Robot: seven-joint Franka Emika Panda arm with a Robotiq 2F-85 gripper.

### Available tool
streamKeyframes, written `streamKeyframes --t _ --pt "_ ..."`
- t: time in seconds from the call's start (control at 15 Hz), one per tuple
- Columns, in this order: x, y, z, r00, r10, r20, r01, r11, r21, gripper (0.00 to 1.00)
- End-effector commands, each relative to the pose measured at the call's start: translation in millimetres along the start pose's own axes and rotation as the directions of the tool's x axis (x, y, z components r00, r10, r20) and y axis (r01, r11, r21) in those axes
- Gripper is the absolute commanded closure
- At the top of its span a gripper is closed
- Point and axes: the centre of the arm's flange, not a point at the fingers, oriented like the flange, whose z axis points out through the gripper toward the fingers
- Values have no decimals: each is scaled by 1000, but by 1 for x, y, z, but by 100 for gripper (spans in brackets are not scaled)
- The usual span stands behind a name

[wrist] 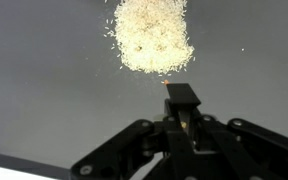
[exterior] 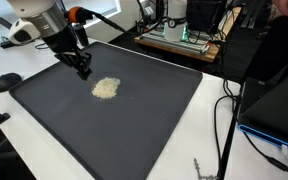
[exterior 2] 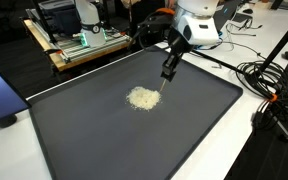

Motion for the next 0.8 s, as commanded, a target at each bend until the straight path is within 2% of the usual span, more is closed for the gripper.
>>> streamKeyframes --t 0.0,0.33,0.73 --pt "4 38 0 1000 20 7 -21 991 129 97" --pt "-16 88 15 998 67 -9 -62 963 264 97" --pt "-51 152 32 986 147 -82 -93 883 461 97"
